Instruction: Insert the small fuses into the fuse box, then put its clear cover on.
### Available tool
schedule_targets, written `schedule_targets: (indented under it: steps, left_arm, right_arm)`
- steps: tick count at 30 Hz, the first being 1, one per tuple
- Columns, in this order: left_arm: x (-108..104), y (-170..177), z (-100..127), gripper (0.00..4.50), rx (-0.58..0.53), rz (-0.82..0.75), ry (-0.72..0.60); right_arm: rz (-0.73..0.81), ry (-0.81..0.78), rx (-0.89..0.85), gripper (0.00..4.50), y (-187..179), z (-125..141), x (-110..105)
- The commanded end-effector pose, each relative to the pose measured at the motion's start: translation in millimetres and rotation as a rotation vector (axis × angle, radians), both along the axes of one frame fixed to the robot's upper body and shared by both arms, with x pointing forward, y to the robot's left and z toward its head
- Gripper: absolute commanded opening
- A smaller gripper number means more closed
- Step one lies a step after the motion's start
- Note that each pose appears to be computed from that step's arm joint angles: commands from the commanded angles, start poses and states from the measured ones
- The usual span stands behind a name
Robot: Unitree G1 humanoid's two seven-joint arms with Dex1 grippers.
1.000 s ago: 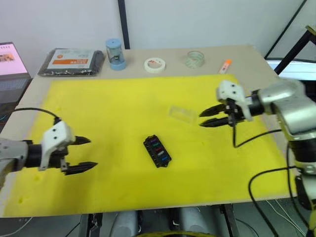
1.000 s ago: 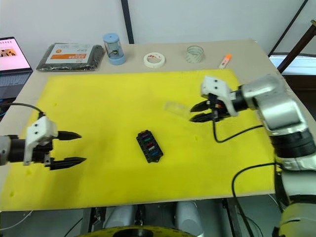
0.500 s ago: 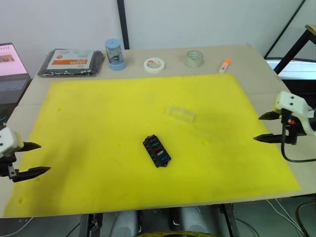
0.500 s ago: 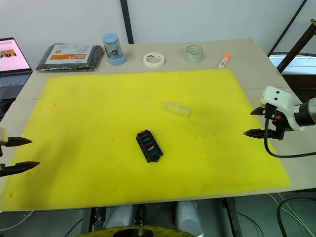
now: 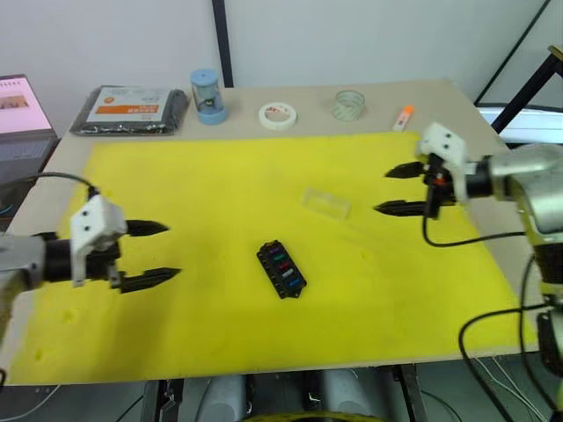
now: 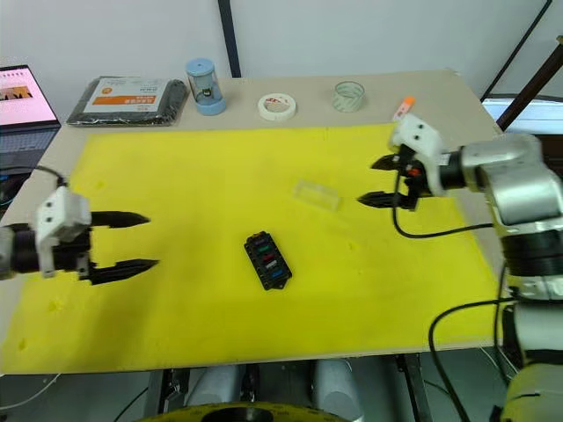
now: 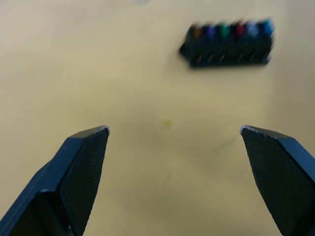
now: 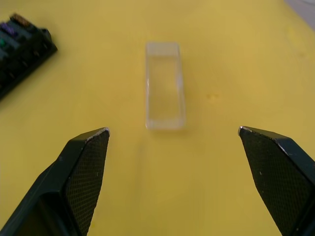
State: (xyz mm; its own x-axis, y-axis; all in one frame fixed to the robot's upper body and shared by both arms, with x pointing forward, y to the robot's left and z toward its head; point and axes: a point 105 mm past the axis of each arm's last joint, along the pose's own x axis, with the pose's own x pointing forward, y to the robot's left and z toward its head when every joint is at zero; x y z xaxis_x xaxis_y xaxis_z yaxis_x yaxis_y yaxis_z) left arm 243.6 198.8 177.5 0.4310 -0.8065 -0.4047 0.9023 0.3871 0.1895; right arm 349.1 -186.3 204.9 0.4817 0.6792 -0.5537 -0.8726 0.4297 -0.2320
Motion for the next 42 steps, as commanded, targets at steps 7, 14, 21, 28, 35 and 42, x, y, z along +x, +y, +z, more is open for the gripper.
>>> schedule_targets:
  steps: [7, 14, 21, 28, 35, 42]
  left_arm:
    - [-6, -33, 0, 4.5, -0.034, -0.084, 0.021]
    - [-17, -37, -9, 4.5, -0.028, -0.087, 0.044]
    - [-26, -48, -26, 4.5, -0.039, -0.068, 0.06]
    - [-32, -55, -32, 4.5, -0.048, -0.062, 0.066]
    - [-27, -56, -29, 4.5, -0.053, -0.047, 0.039]
    - [-32, -63, -33, 4.5, -0.068, -0.048, 0.054]
  right_arm:
    - [0.019, 0.034, 0.004, 4.44, 33, -8, 20]
    - [0.036, 0.051, 0.013, 4.44, 47, -15, 24]
    - [0.022, 0.061, 0.002, 4.44, 58, -24, 30]
    - [-0.031, 0.078, -0.024, 4.44, 59, -40, 44]
    - [-0.034, 0.099, -0.049, 4.44, 60, -54, 51]
    - [-0.023, 0.093, -0.08, 3.17, 58, -62, 52]
